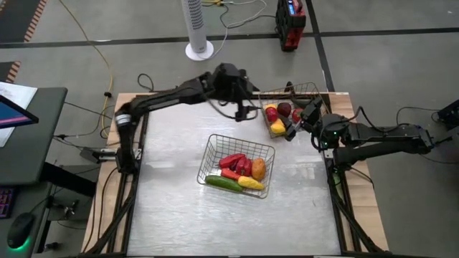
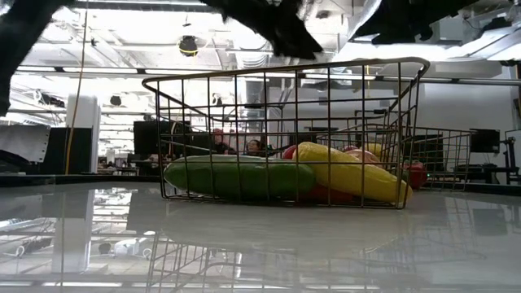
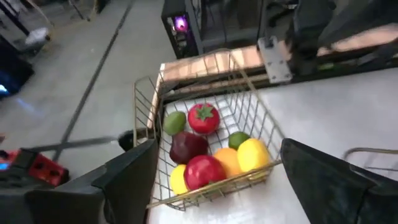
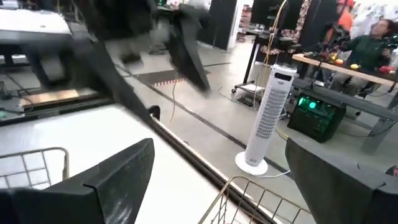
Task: Sort produce into baskets
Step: Return to Home Position
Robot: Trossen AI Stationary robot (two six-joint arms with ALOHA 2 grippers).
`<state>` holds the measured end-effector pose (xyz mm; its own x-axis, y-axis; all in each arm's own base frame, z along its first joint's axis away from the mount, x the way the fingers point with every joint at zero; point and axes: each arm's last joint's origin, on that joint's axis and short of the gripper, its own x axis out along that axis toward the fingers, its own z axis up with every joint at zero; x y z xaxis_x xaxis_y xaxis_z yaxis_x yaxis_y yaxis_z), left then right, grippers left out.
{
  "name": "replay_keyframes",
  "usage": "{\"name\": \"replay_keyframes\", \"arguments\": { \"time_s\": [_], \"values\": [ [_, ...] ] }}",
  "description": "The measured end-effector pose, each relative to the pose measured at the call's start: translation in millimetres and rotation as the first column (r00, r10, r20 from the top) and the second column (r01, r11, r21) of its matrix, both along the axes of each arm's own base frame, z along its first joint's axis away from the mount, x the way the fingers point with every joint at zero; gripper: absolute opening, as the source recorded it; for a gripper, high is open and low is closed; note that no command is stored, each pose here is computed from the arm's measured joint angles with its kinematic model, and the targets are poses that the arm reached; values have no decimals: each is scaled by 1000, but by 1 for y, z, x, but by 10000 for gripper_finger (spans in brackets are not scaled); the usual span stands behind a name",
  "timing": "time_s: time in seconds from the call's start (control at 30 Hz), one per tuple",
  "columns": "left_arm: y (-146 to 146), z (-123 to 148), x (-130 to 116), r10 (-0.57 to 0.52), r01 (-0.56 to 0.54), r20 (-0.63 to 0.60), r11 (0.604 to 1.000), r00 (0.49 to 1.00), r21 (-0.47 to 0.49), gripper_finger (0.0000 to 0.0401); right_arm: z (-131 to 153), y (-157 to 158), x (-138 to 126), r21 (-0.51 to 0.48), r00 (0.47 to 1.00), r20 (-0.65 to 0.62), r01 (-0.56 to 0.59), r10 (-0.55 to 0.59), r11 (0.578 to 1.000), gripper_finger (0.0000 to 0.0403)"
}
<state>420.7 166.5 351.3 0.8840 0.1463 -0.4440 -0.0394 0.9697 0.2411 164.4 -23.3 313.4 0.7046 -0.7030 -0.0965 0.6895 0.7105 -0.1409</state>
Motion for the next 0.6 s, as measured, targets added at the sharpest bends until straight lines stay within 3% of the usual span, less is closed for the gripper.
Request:
{"name": "replay_keyframes", "arguments": {
  "time_s": [0.17, 0.37, 0.6],
  "values": [
    [-25, 19, -48, 46, -46, 62, 999, 997, 12, 286, -16, -4, 1, 28, 999, -33, -12, 13, 1000, 388],
    [-71, -2, -113, 104, -105, 168, 994, 980, -5, 244, -21, -16, -14, 49, 998, 59, 12, -15, 999, 384],
    [-113, -40, -179, 154, -157, 291, 987, 944, -12, 225, -34, -18, -35, 105, 978, 195, -94, 72, 990, 372]
  ]
}}
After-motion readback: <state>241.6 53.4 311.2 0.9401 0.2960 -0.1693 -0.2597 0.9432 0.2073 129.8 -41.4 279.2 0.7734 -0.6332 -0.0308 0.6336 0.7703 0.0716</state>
